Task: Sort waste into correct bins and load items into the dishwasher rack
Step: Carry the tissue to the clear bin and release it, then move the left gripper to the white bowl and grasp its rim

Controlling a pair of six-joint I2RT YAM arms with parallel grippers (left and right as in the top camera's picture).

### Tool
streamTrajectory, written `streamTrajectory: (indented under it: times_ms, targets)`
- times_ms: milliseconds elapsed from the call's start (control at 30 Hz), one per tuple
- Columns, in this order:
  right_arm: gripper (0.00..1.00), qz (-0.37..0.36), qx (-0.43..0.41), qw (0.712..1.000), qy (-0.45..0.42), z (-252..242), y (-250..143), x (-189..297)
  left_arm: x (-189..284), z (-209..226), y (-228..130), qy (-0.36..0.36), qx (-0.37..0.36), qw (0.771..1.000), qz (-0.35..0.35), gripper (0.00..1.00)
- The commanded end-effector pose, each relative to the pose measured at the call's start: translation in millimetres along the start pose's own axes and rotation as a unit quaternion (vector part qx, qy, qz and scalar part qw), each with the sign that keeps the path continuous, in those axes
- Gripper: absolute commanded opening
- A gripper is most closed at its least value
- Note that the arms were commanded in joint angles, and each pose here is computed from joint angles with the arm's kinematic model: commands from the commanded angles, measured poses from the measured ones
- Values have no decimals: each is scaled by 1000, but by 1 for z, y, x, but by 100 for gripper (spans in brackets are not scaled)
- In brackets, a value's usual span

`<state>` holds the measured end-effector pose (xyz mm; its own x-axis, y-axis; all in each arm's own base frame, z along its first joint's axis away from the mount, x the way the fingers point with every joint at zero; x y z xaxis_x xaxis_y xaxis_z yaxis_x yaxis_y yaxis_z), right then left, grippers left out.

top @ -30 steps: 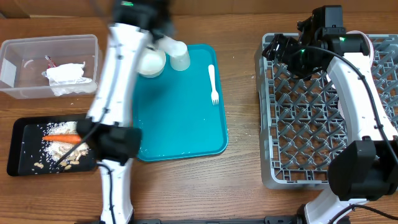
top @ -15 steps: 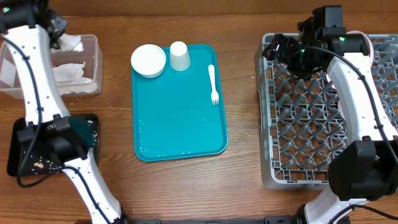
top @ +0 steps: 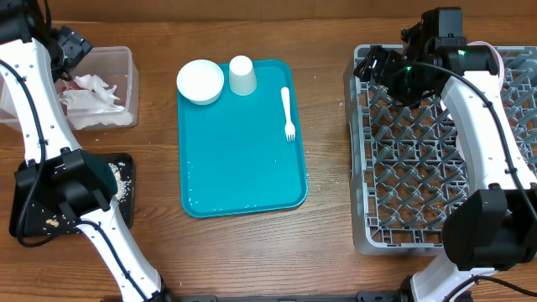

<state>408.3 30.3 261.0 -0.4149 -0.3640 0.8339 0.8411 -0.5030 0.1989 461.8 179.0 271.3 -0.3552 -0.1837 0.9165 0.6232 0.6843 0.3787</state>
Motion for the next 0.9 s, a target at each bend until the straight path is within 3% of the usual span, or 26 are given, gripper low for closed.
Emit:
streamTrajectory:
  times_ms: [0,133,500,667,767,867]
  targets:
    - [100,-13,3,1000,11,5,3,10,30,-39,-17,-141,-87,986,29,100]
    - [100,-13,3,1000,11,5,3,10,36,-81,-50,-167,-171,970,55,100]
    - [100,-13,3,1000,11,5,3,10,54,-172,-144,-76,-300,950,37,100]
    - [100,-13,3,1000,11,5,3,10,54,-190,-175,-26,-340,940,16,99]
    - [100,-13,3,1000,11,5,3,10,48,-192,-185,-14,-363,931,26,86]
    - [100,-13,3,1000,11,5,3,10,32,-189,-194,0,-403,914,49,87]
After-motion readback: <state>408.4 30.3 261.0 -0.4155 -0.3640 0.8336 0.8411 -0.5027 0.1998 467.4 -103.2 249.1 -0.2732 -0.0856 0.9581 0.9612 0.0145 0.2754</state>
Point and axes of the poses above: each gripper's point midway between its finger pads, its own x axis back along the fingers, its own z axis along the line the jaws close on, y = z × x, the point moved 9 cm from there along x, back along the fingers, and after that the axes turned 9 degrees about -x, right-handed, at the moved point
